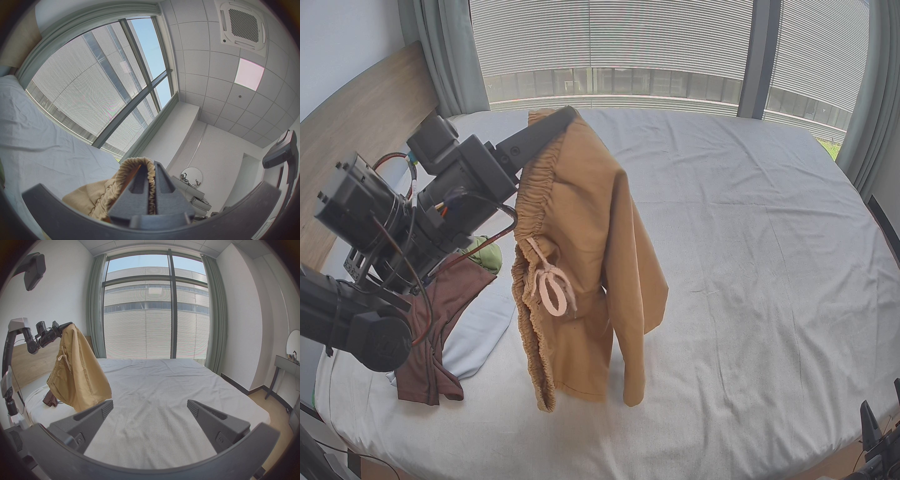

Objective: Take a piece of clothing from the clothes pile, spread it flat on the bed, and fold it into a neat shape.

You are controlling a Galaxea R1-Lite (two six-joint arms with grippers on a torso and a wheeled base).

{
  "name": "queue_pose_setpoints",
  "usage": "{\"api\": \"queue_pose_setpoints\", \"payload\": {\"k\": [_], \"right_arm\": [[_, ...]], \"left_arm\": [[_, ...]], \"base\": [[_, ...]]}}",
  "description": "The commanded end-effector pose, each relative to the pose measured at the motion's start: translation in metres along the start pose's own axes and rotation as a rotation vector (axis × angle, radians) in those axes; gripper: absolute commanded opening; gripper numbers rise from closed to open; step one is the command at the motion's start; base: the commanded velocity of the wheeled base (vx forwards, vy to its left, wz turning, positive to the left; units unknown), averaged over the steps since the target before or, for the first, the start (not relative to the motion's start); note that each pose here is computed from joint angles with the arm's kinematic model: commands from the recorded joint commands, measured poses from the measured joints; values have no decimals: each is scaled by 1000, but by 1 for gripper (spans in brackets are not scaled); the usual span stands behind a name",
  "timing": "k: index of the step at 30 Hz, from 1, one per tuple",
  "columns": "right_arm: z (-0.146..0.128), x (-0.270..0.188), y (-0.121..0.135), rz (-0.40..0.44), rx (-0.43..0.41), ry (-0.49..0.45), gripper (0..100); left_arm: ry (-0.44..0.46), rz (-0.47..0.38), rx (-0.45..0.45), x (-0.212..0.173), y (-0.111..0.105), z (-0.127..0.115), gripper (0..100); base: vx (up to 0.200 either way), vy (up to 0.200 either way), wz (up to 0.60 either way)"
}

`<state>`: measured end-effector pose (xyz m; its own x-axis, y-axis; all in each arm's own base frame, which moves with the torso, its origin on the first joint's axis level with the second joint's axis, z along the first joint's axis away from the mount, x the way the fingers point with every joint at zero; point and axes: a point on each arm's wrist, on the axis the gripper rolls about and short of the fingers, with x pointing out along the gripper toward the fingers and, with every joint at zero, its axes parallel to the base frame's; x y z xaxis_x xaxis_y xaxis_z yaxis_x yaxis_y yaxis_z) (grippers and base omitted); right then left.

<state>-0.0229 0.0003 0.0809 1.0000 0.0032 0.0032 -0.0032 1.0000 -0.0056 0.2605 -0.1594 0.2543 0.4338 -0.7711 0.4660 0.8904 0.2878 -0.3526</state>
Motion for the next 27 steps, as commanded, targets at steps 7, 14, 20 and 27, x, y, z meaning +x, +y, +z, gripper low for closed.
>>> {"api": "queue_pose_setpoints", "payload": {"k": [7, 14, 20, 27], "right_arm": [[-5, 0, 0, 0, 6, 0, 100], [-5, 0, 0, 1, 7, -1, 100], [-5, 0, 0, 3, 4, -3, 100], [-5, 0, 0, 4, 4, -4, 100]], "left_arm": [[15, 22, 11, 1, 24, -19, 0], [15, 44, 15, -1, 31, -19, 0], [15, 49, 15, -2, 32, -19, 0], [17, 63, 15, -3, 38, -21, 0]], "base": [[0, 0, 0], [0, 0, 0], [0, 0, 0], [0, 0, 0]]}}
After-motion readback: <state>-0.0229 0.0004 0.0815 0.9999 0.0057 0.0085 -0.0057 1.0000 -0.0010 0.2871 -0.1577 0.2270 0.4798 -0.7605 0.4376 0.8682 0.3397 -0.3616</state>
